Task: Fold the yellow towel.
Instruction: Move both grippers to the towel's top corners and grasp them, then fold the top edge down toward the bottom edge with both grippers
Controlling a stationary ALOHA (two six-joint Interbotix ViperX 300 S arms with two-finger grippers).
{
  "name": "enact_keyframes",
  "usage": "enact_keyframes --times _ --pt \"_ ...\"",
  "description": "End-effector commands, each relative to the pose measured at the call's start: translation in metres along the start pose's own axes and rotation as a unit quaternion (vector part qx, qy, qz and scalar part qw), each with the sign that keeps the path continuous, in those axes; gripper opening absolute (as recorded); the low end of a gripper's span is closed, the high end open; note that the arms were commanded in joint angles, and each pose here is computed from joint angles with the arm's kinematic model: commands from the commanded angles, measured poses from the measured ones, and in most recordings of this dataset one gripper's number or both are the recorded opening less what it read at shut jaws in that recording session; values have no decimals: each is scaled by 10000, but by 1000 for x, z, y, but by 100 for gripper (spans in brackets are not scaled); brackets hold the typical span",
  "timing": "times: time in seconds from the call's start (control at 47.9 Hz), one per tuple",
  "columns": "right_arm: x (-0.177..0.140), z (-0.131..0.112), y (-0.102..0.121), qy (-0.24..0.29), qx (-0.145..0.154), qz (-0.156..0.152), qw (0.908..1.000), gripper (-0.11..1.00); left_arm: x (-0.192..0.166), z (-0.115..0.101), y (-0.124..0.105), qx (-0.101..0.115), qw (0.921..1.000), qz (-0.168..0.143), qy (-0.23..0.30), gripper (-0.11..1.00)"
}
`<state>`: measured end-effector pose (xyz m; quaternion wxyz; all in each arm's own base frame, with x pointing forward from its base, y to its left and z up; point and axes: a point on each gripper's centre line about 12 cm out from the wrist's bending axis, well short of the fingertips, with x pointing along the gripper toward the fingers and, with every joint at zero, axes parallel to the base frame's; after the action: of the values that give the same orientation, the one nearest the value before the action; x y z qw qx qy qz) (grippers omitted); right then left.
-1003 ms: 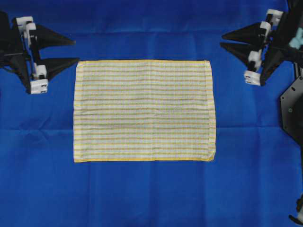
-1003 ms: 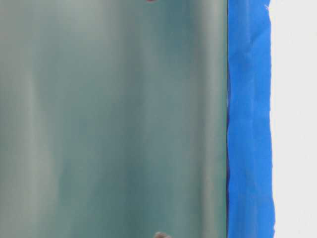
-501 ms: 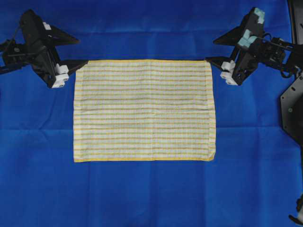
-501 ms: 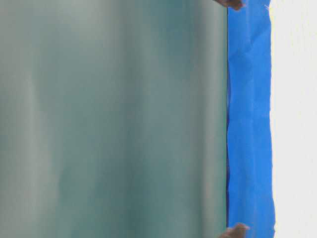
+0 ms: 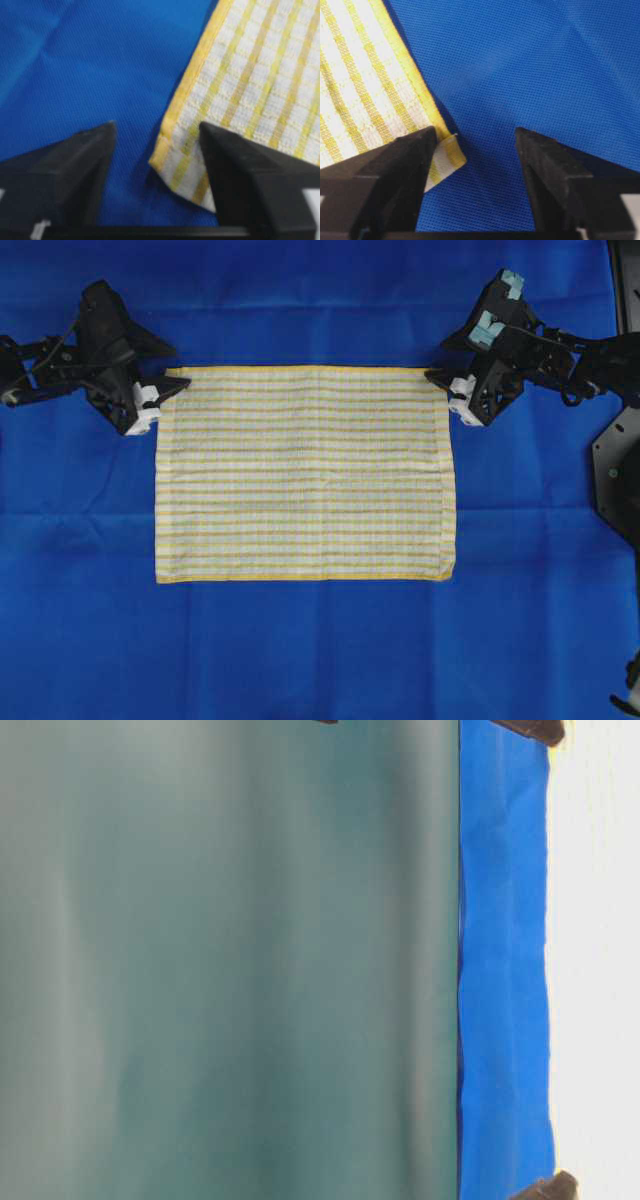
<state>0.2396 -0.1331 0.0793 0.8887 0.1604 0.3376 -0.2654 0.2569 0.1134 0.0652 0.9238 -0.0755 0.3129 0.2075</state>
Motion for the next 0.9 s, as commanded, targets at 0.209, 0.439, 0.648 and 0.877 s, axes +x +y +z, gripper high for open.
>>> enact_keyframes --times 0.209,0.439,0.648,0.877 --pt "0 4 7 -86 -105 103 9999 5 3 -2 1 -17 9999 11 146 3" --pt "0 8 8 -139 -111 112 9998 4 3 -3 0 -51 9998 5 176 3" --pt "-10 21 8 -354 -64 120 9993 4 -3 13 0 -5 10000 -8 -30 3" --pt "-27 35 7 -556 -47 118 9984 4 -18 32 -1 112 9997 -31 -192 3"
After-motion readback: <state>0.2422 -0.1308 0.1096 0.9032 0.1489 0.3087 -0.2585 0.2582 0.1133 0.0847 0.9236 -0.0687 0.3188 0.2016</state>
